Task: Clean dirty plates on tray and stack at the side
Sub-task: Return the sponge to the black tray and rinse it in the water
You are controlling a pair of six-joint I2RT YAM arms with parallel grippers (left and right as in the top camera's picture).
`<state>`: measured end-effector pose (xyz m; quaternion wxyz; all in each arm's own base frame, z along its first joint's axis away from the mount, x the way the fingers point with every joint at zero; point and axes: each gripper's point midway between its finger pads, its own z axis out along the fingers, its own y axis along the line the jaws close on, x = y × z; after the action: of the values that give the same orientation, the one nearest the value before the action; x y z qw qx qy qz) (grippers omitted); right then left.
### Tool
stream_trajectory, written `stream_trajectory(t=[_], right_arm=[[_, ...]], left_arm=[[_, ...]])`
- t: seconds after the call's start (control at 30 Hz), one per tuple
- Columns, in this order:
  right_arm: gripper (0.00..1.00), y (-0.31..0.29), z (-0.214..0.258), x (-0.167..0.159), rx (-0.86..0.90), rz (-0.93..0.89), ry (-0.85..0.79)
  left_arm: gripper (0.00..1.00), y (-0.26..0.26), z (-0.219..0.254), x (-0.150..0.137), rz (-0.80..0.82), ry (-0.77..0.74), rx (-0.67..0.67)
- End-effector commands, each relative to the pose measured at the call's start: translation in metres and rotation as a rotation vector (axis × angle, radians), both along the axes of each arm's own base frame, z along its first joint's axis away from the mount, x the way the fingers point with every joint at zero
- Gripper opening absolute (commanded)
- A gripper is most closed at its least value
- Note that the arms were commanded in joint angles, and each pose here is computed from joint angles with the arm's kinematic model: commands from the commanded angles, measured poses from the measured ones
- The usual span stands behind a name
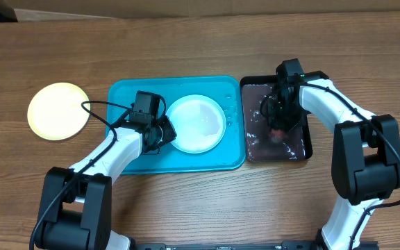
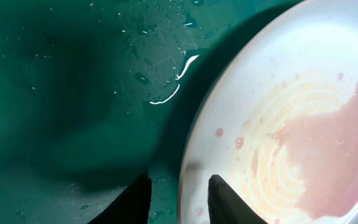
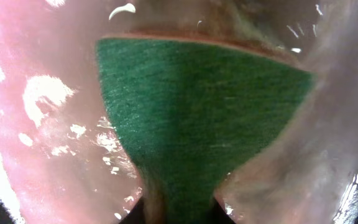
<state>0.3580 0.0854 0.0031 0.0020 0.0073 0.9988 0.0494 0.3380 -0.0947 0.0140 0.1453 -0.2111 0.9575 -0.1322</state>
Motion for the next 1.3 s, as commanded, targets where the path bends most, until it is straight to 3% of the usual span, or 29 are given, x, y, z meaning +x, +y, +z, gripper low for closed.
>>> stream_trajectory(t=[0.0,0.07,0.1,0.13,0.17,0.23,0.27,0.33,0.37,0.43,0.47,0.53,0.57,0.6,0.67,0.7,0.77,0.8,0.83,0.87,0.9,0.93,1.0,1.03,1.07,1.1,1.13,1.2,1.27], right_arm=[[0.51,0.001,-0.007,-0.008,0.009,0.006,0.031],[0.66,0.001,-0.007,-0.008,0.010,0.005,0.031],[0.62,0.001,-0.007,-0.008,0.009,0.006,0.032],[0.14,0.001,-0.007,-0.009,0.009,0.007,0.033],[0.04,0.001,-0.007,-0.009,0.009,0.006,0.033],[0.04,0.001,-0.007,-0.009,0.009,0.007,0.032],[0.08,0.002,-0.007,-0.006,0.010,0.006,0.024],[0.61,0.002,-0.007,-0.002,0.014,0.006,0.005],[0.70,0.003,-0.007,0.003,0.016,0.006,-0.016],[0.71,0.003,-0.007,0.011,0.012,0.005,-0.047],[0.66,0.003,-0.006,0.014,0.014,0.005,-0.058],[0.16,0.004,-0.006,0.017,0.017,0.005,-0.074],[0.11,0.004,-0.006,0.018,0.018,0.005,-0.076],[0.14,0.004,-0.006,0.018,0.018,0.005,-0.077],[0.56,0.004,-0.006,0.019,0.018,0.005,-0.082],[0.58,0.005,-0.006,0.021,0.020,0.005,-0.088],[0.48,0.005,-0.005,0.024,0.022,0.005,-0.100],[0.49,0.006,-0.005,0.026,0.024,0.005,-0.110],[0.62,0.006,-0.005,0.029,0.026,0.005,-0.120],[0.85,0.007,-0.004,0.032,0.029,0.005,-0.134],[0.99,0.007,-0.003,0.035,0.031,0.005,-0.148],[1.00,0.008,-0.003,0.038,0.033,0.005,-0.159],[0.95,0.009,-0.002,0.042,0.037,0.005,-0.178],[0.64,0.009,-0.002,0.044,0.038,0.005,-0.184],[0.18,0.009,-0.002,0.045,0.039,0.005,-0.189],[0.09,0.010,-0.001,0.046,0.040,0.005,-0.193],[0.09,0.010,-0.001,0.047,0.042,0.005,-0.198],[0.33,0.013,0.003,0.052,0.057,0.007,-0.214],[0.45,0.017,0.013,0.059,0.075,0.010,-0.228]], left_arm=[[0.33,-0.003,0.000,0.002,-0.022,-0.005,0.001],[0.33,-0.003,0.000,0.002,-0.022,-0.005,0.001],[0.33,-0.003,0.000,0.002,-0.022,-0.005,0.001],[0.33,-0.003,0.000,0.002,-0.022,-0.005,0.001],[0.33,-0.003,0.000,0.002,-0.022,-0.005,0.001],[0.33,-0.003,0.000,0.002,-0.022,-0.005,0.001],[0.33,-0.003,0.000,0.002,-0.022,-0.005,0.001],[0.33,-0.004,0.000,0.002,-0.022,-0.005,0.001],[0.33,-0.004,0.000,0.002,-0.022,-0.005,0.001],[0.33,-0.003,0.000,0.002,-0.022,-0.005,0.001],[0.33,-0.003,0.000,0.002,-0.022,-0.004,0.001],[0.33,-0.003,0.000,0.002,-0.022,-0.004,0.001],[0.33,-0.003,0.000,0.002,-0.022,-0.004,0.001],[0.33,-0.003,0.000,0.002,-0.022,-0.004,0.001],[0.33,-0.003,0.000,0.002,-0.022,-0.004,0.001],[0.33,-0.003,0.000,0.002,-0.022,-0.004,0.001],[0.33,-0.004,0.000,0.002,-0.022,-0.005,0.000],[0.33,-0.003,0.000,0.002,-0.022,-0.004,0.001],[0.33,-0.003,0.000,0.002,-0.022,-0.005,0.001],[0.33,-0.003,0.000,0.002,-0.022,-0.004,0.001],[0.33,-0.003,0.000,0.002,-0.022,-0.005,0.001],[0.33,-0.003,0.000,0.002,-0.022,-0.004,0.001],[0.34,-0.003,0.000,0.002,-0.022,-0.004,0.001],[0.34,-0.003,0.000,0.002,-0.022,-0.004,0.001],[0.34,-0.003,0.000,0.002,-0.022,-0.004,0.001],[0.35,-0.003,0.000,0.002,-0.022,-0.004,0.001],[0.35,-0.003,0.000,0.002,-0.022,-0.004,0.001],[0.37,-0.003,0.000,0.002,-0.022,-0.005,0.001],[0.38,-0.003,0.000,0.002,-0.022,-0.006,0.001]])
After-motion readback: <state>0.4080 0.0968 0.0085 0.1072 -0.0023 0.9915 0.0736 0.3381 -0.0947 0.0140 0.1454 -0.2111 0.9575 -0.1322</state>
